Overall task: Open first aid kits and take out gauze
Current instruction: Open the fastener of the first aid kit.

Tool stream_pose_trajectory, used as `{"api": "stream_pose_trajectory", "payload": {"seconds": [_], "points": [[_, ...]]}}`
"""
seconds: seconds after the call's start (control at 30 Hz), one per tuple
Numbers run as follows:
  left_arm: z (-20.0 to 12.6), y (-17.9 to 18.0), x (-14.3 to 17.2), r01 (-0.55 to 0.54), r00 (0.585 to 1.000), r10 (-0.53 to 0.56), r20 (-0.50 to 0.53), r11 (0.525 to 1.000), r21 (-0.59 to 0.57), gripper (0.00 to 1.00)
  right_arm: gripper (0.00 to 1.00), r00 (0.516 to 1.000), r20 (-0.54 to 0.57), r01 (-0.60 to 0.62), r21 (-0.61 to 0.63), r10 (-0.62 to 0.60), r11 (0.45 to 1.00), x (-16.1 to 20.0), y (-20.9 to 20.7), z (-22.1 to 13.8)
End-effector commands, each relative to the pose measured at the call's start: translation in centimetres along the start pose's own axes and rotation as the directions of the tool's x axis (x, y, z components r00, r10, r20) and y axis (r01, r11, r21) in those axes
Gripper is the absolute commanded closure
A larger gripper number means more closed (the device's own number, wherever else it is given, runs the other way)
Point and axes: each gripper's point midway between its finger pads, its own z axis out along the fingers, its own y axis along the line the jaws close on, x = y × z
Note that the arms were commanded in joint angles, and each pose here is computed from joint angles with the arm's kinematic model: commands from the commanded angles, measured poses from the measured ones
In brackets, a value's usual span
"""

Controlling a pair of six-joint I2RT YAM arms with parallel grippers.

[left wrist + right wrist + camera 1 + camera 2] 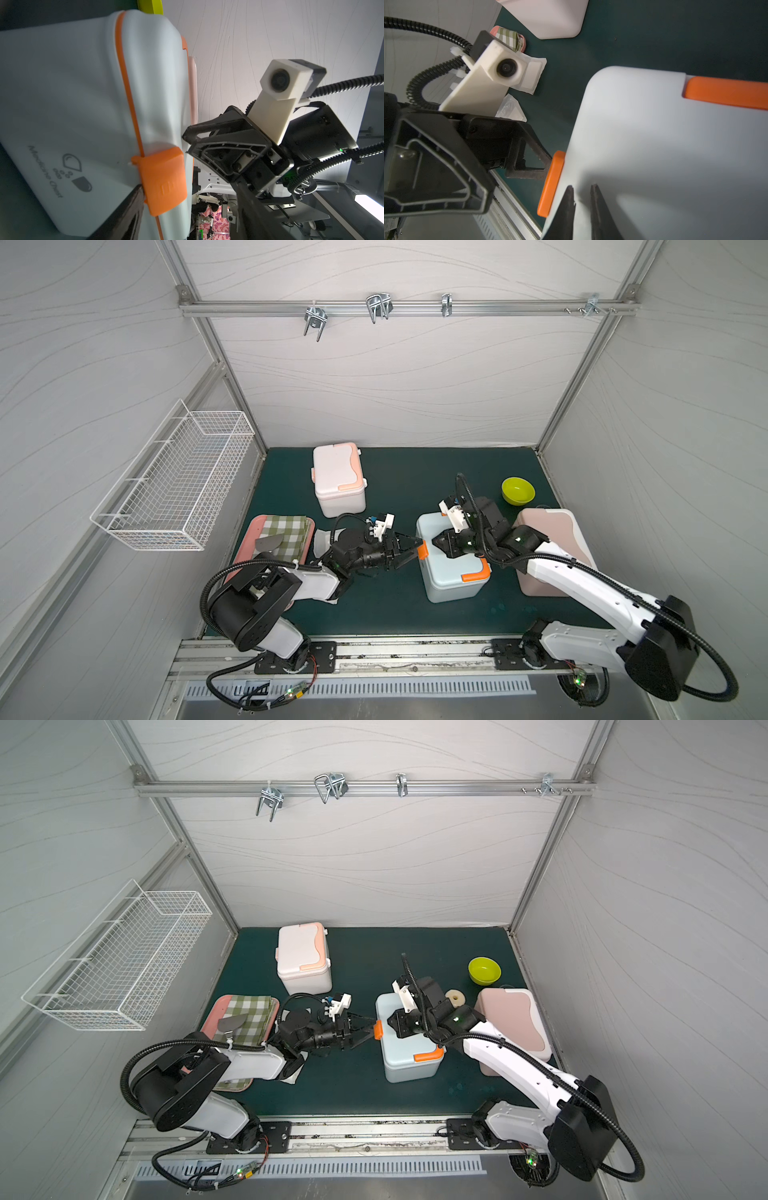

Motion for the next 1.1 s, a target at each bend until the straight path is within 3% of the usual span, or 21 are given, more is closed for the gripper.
{"api": "stream_pose_trajectory", "payload": {"seconds": [0.0, 0.13, 0.27, 0.4, 0.57, 0.73, 0.9, 1.07], "points": [[-1.0, -8.8, 0.2, -0.212, 0.977, 0.212, 0.032, 0.939, 0.271, 0.3, 0.81, 0.923, -0.362, -0.052, 0.221, 0.131, 0.974, 10.5, -5.4, 1.1], [-1.5, -7.2, -0.2, -0.191, 0.982, 0.185, 0.047, 0.957, 0.218, 0.28, 0.8, 0.933, -0.339, -0.058, 0.197, 0.124, 0.979, 9.6, -4.6, 0.6], [-1.8, -5.0, -0.5, -0.175, 0.984, 0.171, 0.054, 0.981, 0.089, 0.24, 0.72, 0.954, -0.283, -0.053, 0.164, 0.099, 0.985, 7.4, -3.2, -0.7], [-2.9, -2.9, -0.6, -0.19, 0.978, 0.199, 0.056, 0.972, -0.14, 0.18, 0.55, 0.981, -0.182, -0.046, 0.141, 0.072, 0.989, 4.6, -1.9, -3.1], [-5.4, -0.8, -0.3, -0.182, 0.974, 0.221, 0.042, 0.885, -0.429, 0.16, 0.32, 0.996, -0.052, -0.058, 0.183, 0.068, 0.981, 2.6, -2.5, -5.8], [-5.6, -0.3, 0.7, -0.242, 0.959, 0.28, -0.036, 0.751, -0.614, 0.16, 0.22, 0.986, 0.055, -0.165, 0.196, 0.158, 0.967, 2.3, -5.0, -7.5], [-4.0, -0.1, 1.0, -0.329, 0.933, 0.33, -0.142, 0.625, -0.708, 0.16, 0.15, 0.962, 0.106, -0.269, 0.202, 0.252, 0.942, 2.8, -7.5, -8.3], [-1.9, 0.4, 0.6, -0.362, 0.924, 0.328, -0.196, 0.583, -0.727, 0.17, 0.1, 0.949, 0.102, -0.311, 0.162, 0.298, 0.936, 3.6, -8.1, -7.7]]}}
